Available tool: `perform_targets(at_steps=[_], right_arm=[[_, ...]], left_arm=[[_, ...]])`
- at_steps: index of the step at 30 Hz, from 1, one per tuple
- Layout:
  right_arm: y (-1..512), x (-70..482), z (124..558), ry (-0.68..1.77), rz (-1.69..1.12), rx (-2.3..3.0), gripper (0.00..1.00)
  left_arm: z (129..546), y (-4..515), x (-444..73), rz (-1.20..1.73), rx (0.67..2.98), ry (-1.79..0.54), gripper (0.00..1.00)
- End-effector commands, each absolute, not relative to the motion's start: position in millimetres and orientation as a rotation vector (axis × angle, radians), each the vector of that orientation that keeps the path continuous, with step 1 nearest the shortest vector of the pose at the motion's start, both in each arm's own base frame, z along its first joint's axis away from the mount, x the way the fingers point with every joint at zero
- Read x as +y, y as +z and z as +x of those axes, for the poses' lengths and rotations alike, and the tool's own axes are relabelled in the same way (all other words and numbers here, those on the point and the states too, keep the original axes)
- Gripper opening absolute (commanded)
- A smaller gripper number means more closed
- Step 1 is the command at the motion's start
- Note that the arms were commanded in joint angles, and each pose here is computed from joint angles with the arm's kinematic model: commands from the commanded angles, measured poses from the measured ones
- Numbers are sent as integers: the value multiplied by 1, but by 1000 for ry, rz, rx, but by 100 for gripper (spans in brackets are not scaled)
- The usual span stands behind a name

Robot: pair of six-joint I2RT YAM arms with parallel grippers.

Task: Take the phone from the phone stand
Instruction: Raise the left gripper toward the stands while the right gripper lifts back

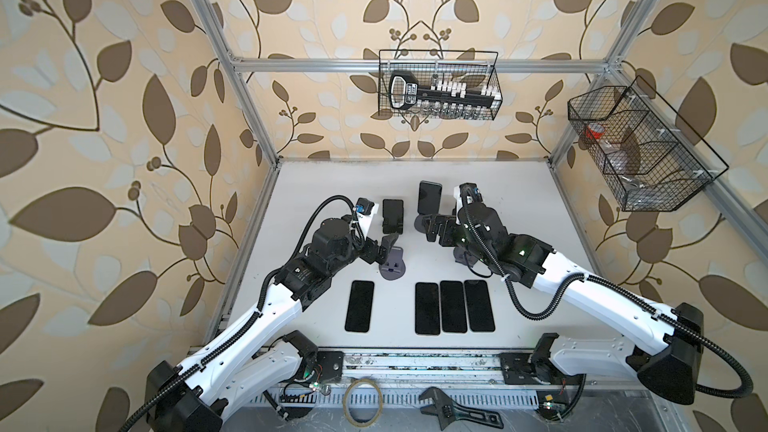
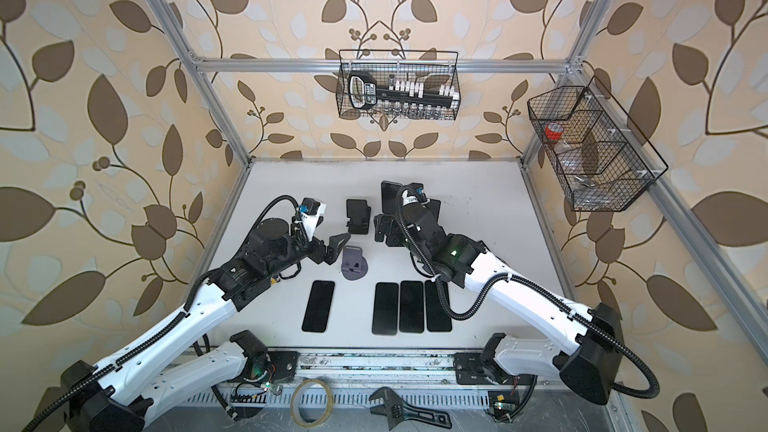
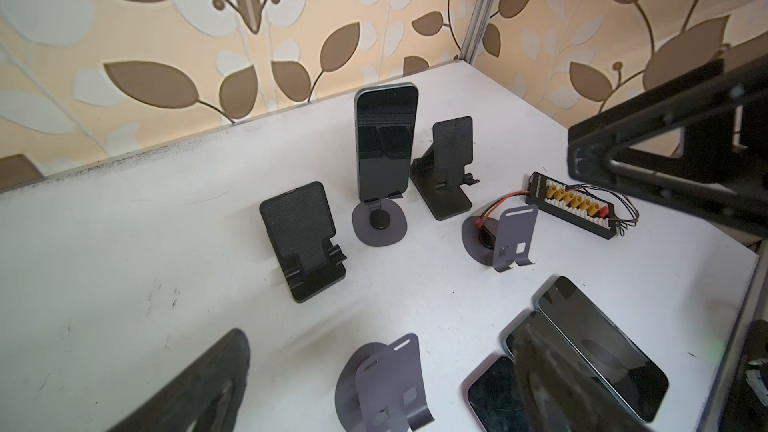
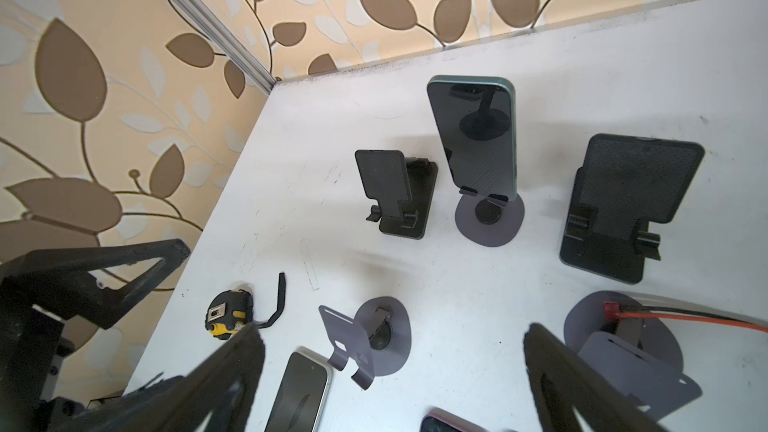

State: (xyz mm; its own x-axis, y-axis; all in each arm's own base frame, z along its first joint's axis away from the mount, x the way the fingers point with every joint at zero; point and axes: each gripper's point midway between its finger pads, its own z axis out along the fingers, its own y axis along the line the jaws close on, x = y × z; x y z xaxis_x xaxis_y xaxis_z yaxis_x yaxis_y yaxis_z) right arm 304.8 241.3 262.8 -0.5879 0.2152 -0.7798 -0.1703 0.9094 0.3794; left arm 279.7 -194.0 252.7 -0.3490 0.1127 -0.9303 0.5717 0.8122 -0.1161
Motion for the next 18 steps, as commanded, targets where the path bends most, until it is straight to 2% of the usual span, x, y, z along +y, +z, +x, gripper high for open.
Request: perform_targets(at_steps=[1, 18], right_arm=[[276, 239, 312, 523, 20, 2110, 99], [264, 211, 333, 557, 106, 2148, 100]], left_arm=[[295, 294, -196, 487, 1770, -517, 99], [328, 309, -208, 471, 1729, -532, 99]])
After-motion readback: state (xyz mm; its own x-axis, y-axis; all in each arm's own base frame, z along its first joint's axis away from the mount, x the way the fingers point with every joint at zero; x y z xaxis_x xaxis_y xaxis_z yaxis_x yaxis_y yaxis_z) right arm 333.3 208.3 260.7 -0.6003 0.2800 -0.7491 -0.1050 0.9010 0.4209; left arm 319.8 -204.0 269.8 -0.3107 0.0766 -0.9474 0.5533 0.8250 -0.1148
